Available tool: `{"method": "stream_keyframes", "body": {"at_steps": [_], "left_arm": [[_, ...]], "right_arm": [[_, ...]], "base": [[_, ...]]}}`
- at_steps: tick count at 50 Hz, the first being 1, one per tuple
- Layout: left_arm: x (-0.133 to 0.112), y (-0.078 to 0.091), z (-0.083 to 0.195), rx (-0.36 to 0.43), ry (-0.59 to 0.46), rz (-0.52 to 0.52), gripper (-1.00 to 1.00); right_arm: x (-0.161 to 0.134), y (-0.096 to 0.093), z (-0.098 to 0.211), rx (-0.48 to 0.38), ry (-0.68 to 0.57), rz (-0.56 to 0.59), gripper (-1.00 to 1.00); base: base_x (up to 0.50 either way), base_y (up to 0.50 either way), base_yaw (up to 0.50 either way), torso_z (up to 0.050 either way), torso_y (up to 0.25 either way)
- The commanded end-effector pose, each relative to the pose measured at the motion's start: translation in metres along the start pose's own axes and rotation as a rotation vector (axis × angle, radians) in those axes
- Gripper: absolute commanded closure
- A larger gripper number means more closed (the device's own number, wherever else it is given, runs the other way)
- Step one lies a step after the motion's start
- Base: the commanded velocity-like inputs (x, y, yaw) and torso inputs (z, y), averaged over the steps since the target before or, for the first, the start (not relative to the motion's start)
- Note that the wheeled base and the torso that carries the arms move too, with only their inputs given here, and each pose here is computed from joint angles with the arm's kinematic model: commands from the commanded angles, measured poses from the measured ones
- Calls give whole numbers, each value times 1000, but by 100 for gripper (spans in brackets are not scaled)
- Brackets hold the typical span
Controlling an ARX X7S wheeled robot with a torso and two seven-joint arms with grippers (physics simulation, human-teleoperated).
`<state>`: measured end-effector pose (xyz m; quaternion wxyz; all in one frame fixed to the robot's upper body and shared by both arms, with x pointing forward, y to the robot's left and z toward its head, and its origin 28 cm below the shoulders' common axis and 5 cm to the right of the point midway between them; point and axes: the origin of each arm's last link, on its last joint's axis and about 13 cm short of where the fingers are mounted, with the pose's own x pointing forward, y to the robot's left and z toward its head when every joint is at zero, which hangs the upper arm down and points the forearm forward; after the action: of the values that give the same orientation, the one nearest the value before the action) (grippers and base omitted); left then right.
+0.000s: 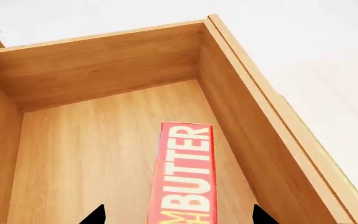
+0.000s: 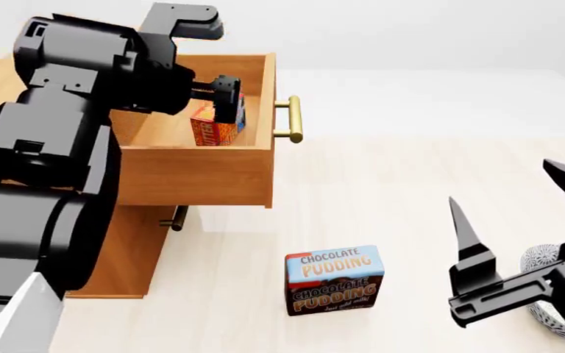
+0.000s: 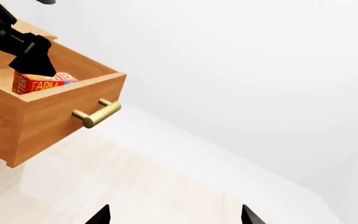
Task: Put the butter at the back in the top drawer of the cabinet and close it.
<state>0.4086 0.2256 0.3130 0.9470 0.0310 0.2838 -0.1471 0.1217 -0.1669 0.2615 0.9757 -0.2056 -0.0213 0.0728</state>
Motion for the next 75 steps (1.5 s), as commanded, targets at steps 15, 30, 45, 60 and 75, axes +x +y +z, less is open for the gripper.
{"method": "stream_keyframes", "body": {"at_steps": [15,30,45,60,75], "left_arm": [[-79,-41,59,43,-234,35,-100],[-87,-87,56,128,-246,40,-100],[-70,-129,35,236,-213,68,-100],[-39,-166,6,339,-182,82,-100],[-7,-180,-19,426,-217,174,-100]], "right_arm": [[-2,-4,11,-6,-17,-9,-100],[-4,-6,14,-4,-15,-13,-100],[-6,-7,18,-1,-21,-16,-100],[-5,-6,17,10,-26,-26,-100],[-4,-5,15,8,-27,-22,-100]], "base": [[0,0,0,0,1],[0,0,0,0,0],[0,0,0,0,0],[0,0,0,0,0],[0,0,0,0,0]]}}
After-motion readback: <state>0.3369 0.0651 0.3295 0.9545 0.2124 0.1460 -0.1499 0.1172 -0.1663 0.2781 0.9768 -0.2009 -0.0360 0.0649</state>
